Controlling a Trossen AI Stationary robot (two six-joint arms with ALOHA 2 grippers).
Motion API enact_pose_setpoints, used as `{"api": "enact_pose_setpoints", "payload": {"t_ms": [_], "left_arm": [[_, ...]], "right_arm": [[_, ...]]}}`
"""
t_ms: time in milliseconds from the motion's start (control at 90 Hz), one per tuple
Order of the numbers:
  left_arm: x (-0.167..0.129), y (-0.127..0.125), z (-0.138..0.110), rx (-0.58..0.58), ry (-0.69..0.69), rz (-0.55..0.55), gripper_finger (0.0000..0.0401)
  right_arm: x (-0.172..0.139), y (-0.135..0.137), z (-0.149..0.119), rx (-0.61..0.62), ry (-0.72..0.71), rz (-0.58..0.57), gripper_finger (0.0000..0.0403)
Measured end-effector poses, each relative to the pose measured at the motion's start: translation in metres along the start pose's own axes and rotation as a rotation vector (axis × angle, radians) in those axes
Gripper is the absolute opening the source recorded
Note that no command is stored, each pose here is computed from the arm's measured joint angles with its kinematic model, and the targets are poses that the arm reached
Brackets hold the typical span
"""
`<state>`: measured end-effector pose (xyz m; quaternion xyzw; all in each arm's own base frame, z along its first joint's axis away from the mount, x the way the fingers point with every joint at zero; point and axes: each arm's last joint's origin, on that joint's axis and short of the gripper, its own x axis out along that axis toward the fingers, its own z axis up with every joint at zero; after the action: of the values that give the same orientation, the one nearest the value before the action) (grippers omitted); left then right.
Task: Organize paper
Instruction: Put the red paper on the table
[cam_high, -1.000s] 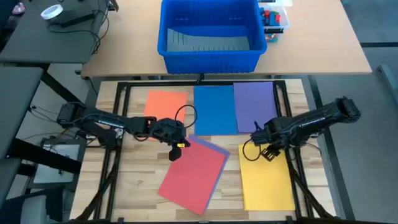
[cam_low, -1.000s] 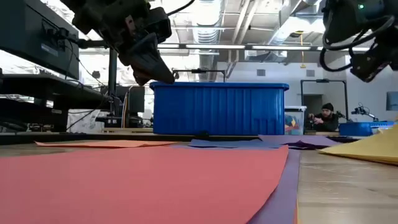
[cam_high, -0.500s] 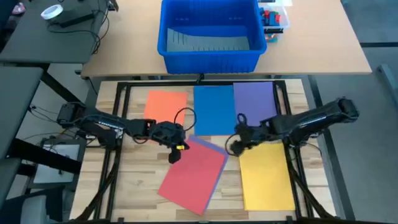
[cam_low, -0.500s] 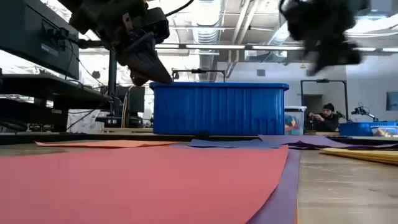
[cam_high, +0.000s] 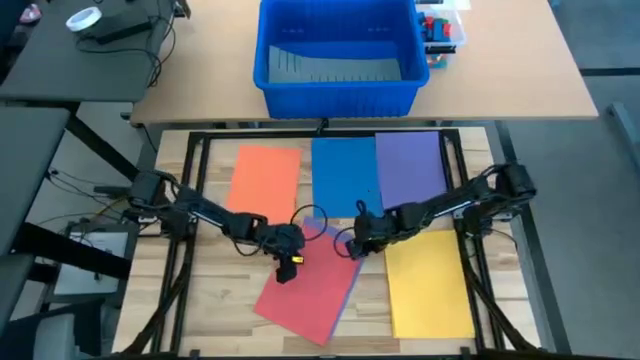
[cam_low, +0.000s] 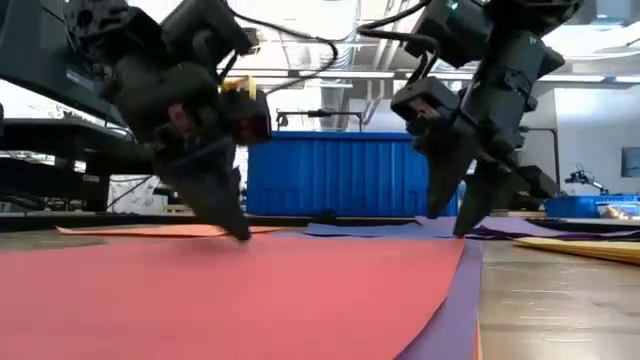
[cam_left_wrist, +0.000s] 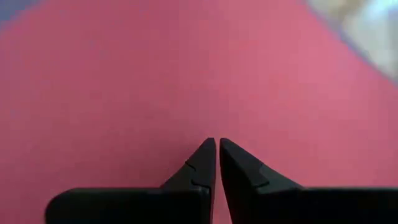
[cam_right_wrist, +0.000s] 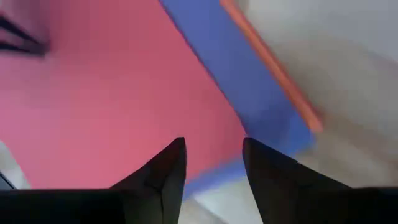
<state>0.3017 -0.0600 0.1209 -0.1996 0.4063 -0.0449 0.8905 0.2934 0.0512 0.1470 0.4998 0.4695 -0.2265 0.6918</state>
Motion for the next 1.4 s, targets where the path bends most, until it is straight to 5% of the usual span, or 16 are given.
{"api": "enact_pose_setpoints", "payload": {"t_ms": [311, 1033, 1311, 1400], "left_arm": [[0.001, 0.0, 0.002, 0.032, -0.023, -0.002, 0.0006], [0.001, 0.0, 0.002, 0.041, -0.027, -0.002, 0.0006], [0.001, 0.0, 0.003, 0.044, -0.032, -0.004, 0.0006], [0.001, 0.0, 0.003, 0.056, -0.032, -0.003, 0.0006]], "right_arm": [[0.0, -0.004, -0.004, -0.001, -0.004, -0.056, 0.0148], [0.023, 0.012, -0.011, -0.018, 0.032, 0.103, 0.0145], [0.027, 0.014, -0.009, -0.099, 0.001, 0.137, 0.0018], [0.026, 0.017, -0.008, -0.122, -0.01, 0.16, 0.0006]]}}
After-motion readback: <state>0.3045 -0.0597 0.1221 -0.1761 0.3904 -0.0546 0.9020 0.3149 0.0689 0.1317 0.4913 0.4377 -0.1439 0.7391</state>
